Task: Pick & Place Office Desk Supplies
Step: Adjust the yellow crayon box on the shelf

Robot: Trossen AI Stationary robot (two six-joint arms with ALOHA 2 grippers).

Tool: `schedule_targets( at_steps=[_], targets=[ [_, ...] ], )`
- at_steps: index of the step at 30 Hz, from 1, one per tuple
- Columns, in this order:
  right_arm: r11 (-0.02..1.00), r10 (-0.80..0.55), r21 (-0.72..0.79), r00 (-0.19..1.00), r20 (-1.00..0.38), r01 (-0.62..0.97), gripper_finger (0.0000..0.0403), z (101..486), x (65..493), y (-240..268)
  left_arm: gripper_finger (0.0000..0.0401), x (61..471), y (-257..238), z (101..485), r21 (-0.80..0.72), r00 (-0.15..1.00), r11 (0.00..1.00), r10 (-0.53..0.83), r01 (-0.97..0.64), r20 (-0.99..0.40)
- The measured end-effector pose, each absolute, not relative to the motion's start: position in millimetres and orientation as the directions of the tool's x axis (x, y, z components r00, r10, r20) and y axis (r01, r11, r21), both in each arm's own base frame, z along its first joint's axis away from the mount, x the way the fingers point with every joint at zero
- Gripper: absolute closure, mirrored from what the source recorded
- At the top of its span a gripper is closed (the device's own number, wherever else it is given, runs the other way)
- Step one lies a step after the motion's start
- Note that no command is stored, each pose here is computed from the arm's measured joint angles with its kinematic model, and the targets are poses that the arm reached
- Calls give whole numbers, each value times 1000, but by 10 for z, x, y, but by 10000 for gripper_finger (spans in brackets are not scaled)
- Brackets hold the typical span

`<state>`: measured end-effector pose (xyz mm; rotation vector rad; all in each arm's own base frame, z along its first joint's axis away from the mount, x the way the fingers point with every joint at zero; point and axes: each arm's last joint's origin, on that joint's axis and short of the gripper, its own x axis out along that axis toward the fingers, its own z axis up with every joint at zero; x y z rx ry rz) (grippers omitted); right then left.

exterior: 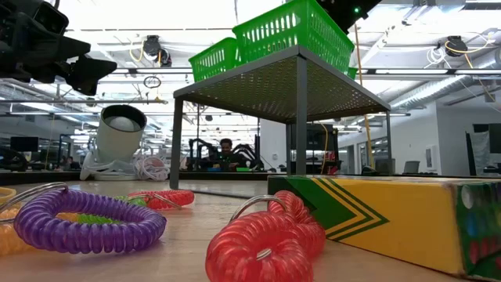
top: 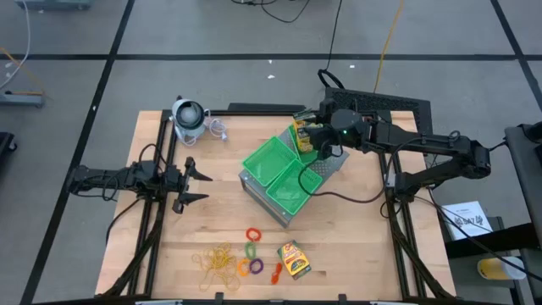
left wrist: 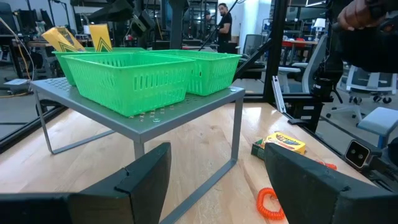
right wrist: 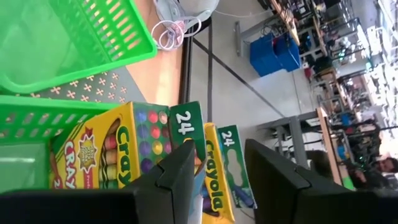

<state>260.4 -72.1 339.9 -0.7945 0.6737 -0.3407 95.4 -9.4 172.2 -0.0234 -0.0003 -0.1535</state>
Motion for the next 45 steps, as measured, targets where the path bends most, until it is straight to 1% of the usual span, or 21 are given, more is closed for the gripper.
schedule_targets(
  at_steps=[17,26,33,45],
  targets=[
    [740,-517,-657,747,-419,143,270,3414,2593,-715,137,954,-94,1722,-23,988,988,-153,153,2],
    [789,-517,-571,746,-420,225,270,3418,2583,-713,137,954,-94,1722,-23,988,988,-153,153,2],
    [829,-517,-464,743,-426,311,270,3413,2580,-712,137,954,-94,1722,-23,988,988,-153,153,2],
    [839,-503,-448,757,-417,310,270,3424,2591,-664,137,954,-94,1722,-23,988,988,-153,153,2]
  ],
)
